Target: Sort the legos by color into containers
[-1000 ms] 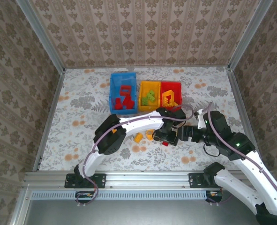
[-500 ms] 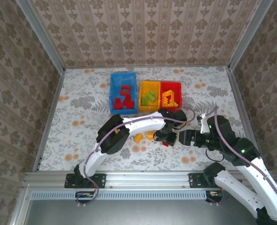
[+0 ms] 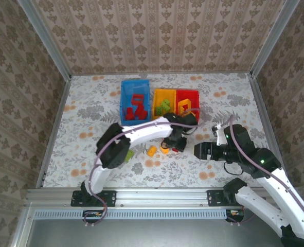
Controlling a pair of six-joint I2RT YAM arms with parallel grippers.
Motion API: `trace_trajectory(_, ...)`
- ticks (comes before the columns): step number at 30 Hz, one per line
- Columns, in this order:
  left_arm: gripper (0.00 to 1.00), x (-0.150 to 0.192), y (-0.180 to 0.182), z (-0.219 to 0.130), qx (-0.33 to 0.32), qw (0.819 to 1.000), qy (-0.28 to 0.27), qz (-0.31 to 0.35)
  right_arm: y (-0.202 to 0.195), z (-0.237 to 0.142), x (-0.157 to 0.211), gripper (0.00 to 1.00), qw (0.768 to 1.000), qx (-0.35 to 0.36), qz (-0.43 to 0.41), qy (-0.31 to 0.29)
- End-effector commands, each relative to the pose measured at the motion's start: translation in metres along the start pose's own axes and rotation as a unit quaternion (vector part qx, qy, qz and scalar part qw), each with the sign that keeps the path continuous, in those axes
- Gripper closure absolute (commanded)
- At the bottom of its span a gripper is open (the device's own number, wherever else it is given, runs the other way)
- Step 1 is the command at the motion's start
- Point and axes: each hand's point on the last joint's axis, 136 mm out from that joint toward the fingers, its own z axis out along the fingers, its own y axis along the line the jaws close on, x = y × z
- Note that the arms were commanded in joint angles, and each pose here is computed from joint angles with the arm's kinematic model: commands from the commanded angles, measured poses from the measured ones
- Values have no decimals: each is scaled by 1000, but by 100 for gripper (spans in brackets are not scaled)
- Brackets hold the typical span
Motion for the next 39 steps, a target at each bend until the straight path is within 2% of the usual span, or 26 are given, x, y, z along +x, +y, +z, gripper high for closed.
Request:
trace_trajectory(1, 65, -24, 51, -57, -17, 996, -64, -56, 24, 13, -15, 16, 998, -32, -62, -2)
trace_trajectory(6, 66, -38, 133, -94, -44, 988, -95, -114, 61, 49, -36, 17, 990, -65, -122, -3)
trace_trajectory(10, 66, -49, 186, -105, -54, 982, -104, -147, 91, 79, -56, 17, 981, -73, -182, -13)
trace_trajectory(17, 66, -79, 229, -76, -75, 982, -79, -151, 111, 105, -87, 15, 981, -79, -175, -29)
trace_trajectory(23, 64, -93, 244, -44, -72, 983, -54, -160, 106, 121, -93, 15, 986, -64, -151, -21)
trace_trajectory(27, 58, -87, 244, -34, -68, 985, -35, -155, 93, 126, -98, 15, 991, -45, -120, -24)
trace_trajectory(33, 44, -81, 240, -44, -58, 985, -41, -158, 76, 131, -102, 14, 996, -18, -87, -27)
trace_trajectory(39, 42, -82, 233, -69, -44, 983, -67, -168, 63, 134, -96, 14, 997, 9, -74, -14)
